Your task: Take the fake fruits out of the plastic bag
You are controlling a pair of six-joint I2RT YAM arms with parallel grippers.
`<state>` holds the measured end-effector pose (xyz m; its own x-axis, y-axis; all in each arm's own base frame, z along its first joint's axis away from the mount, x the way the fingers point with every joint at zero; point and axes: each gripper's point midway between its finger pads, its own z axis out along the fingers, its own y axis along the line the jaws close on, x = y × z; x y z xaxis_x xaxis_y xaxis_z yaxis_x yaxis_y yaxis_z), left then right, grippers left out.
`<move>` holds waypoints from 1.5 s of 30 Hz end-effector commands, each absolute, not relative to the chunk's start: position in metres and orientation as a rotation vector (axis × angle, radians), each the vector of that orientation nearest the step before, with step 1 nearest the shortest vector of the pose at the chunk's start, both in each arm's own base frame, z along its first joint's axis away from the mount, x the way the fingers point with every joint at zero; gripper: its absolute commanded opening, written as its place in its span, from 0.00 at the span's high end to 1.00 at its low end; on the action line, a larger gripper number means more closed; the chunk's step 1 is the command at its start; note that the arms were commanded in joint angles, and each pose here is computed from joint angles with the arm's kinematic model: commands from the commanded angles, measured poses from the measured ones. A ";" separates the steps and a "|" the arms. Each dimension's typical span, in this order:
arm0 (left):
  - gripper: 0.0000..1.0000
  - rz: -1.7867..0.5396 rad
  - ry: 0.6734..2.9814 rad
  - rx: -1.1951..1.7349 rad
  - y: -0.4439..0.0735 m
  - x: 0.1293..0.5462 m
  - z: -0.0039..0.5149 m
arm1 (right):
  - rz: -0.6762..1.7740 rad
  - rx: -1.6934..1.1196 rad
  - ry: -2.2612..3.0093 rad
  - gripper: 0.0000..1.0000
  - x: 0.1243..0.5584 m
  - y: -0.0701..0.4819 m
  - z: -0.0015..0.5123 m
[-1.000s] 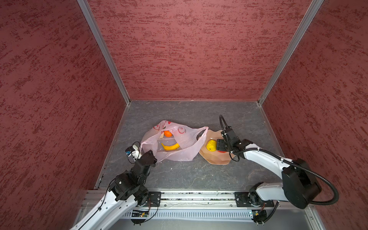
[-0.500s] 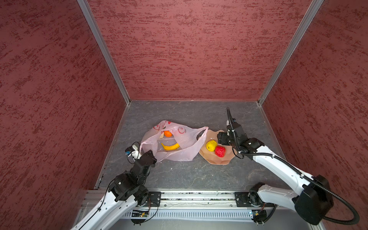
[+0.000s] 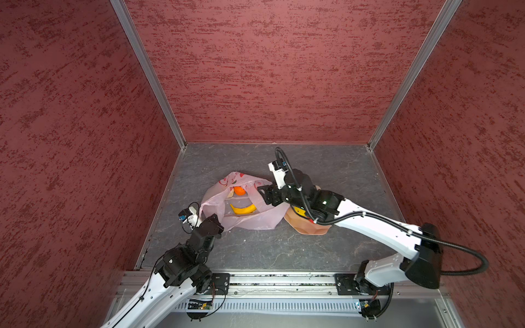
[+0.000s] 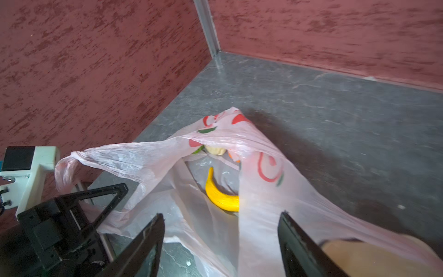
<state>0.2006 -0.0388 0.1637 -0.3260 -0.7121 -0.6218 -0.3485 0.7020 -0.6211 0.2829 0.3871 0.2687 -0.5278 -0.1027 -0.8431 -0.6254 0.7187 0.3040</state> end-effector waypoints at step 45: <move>0.82 -0.459 1.890 -0.830 -0.016 0.181 0.185 | 0.737 -0.688 2.015 0.17 0.381 0.548 0.124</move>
<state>0.1867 -0.0200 0.1850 -0.2792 -0.7143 -0.6418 -0.3355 0.6988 -0.6318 0.3637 0.5407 0.1097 -0.5360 -0.2345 -0.8110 -0.6916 0.6729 0.2624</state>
